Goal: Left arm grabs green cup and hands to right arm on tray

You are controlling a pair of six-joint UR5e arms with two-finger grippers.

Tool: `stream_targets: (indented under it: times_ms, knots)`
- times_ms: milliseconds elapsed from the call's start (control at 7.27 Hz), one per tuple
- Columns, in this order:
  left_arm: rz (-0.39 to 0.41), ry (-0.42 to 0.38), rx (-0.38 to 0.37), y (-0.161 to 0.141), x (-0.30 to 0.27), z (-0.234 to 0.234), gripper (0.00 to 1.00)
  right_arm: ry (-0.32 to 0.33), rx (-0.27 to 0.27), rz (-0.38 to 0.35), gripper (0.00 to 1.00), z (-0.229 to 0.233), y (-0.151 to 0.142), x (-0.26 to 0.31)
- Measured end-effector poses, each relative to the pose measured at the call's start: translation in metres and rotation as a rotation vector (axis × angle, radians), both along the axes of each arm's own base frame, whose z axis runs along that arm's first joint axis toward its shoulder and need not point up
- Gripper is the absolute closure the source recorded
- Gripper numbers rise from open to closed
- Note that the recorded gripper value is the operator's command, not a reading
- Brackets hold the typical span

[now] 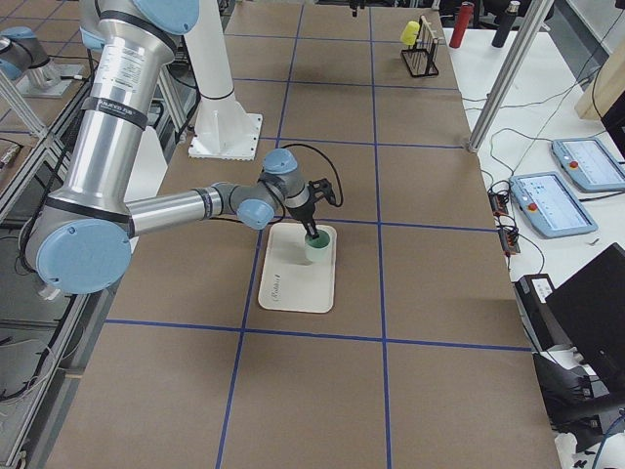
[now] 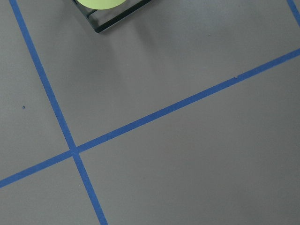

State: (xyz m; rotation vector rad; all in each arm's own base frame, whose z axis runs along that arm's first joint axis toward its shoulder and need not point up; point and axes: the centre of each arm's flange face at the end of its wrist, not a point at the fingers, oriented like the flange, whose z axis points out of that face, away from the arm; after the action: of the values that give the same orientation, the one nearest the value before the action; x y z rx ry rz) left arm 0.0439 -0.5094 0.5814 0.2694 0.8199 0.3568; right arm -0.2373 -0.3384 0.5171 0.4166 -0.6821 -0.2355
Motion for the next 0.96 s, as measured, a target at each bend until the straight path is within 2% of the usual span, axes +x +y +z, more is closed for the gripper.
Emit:
stream_targets:
  times_ms: [138,275,688,963]
  knots:
    - [0.000,0.000,0.000,0.000,0.000,0.000,0.00,0.003,-0.001,-0.003,0.11,0.002,0.000,-0.002]
    - [-0.001,0.000,-0.001,0.000,0.000,0.000,0.00,0.005,-0.001,-0.006,0.01,0.003,0.000,-0.004]
    - [-0.005,0.000,-0.005,-0.001,0.001,-0.001,0.00,-0.008,0.009,-0.005,0.01,-0.005,-0.002,-0.003]
    - [-0.006,0.000,-0.005,-0.001,0.001,-0.002,0.00,-0.062,-0.010,0.002,0.01,-0.023,-0.014,0.022]
